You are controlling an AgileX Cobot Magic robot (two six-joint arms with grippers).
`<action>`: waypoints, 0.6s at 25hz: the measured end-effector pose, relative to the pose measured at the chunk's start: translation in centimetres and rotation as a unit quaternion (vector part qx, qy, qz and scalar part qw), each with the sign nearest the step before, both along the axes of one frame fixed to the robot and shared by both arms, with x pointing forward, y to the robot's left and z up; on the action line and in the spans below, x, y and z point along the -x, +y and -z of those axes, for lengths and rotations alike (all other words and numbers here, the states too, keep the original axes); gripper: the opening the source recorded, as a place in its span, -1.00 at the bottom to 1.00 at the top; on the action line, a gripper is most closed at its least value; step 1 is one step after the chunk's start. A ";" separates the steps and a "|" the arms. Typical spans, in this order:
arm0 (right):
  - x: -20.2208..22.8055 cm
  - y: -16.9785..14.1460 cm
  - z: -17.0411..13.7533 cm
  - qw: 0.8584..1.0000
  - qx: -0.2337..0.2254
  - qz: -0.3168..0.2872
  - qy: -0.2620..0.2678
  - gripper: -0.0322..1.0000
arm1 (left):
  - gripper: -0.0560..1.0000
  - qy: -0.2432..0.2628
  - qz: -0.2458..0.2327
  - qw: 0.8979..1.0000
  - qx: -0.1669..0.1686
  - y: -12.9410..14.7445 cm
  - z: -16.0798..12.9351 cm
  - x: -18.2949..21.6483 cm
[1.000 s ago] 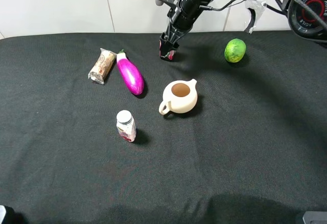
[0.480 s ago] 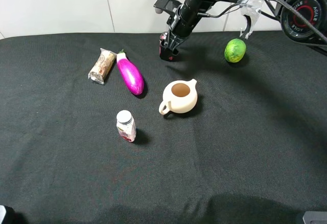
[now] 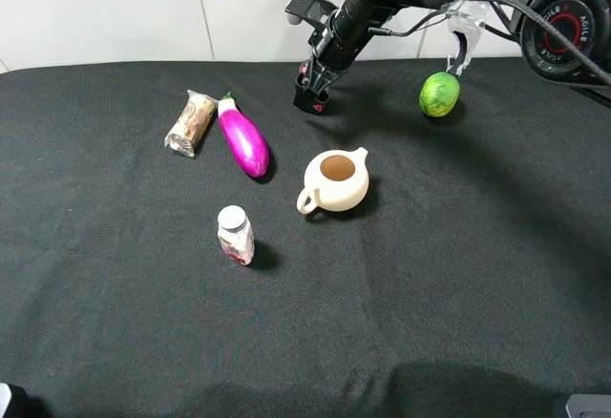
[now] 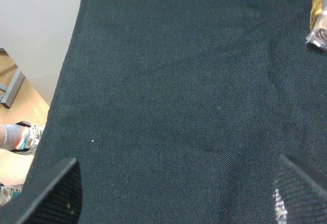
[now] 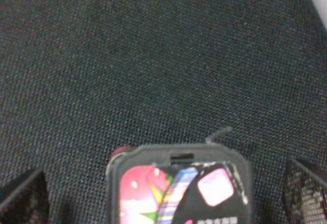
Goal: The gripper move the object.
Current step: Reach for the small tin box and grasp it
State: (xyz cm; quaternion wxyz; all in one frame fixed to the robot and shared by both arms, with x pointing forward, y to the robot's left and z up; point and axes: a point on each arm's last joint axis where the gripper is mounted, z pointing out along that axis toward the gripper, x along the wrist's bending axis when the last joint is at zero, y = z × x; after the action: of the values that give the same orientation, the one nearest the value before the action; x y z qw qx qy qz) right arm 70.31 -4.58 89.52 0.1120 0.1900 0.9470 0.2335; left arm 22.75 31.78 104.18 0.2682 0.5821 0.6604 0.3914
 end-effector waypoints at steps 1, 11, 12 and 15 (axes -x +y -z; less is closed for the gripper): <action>0.0 0.0 0.0 1.000 -0.001 0.001 -0.001 0.41 | 0.60 0.000 0.000 1.000 0.000 0.0 0.0 0.0; -0.2 0.1 0.6 1.000 -0.003 0.000 -0.009 0.41 | 0.60 0.000 0.000 1.000 0.000 0.0 0.0 0.0; -0.2 0.1 0.8 1.000 -0.002 0.000 -0.007 0.41 | 0.60 0.000 0.000 1.000 0.000 0.0 0.0 0.0; -0.2 0.1 1.4 1.000 0.000 0.000 -0.002 0.41 | 0.60 0.000 0.000 1.000 0.000 0.0 0.0 0.0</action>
State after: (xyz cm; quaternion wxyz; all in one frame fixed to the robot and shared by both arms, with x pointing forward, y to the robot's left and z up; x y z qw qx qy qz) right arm 70.52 -4.50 88.14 0.1142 0.1897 0.9468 0.2337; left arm 22.75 31.78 104.18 0.2682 0.5821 0.6604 0.3914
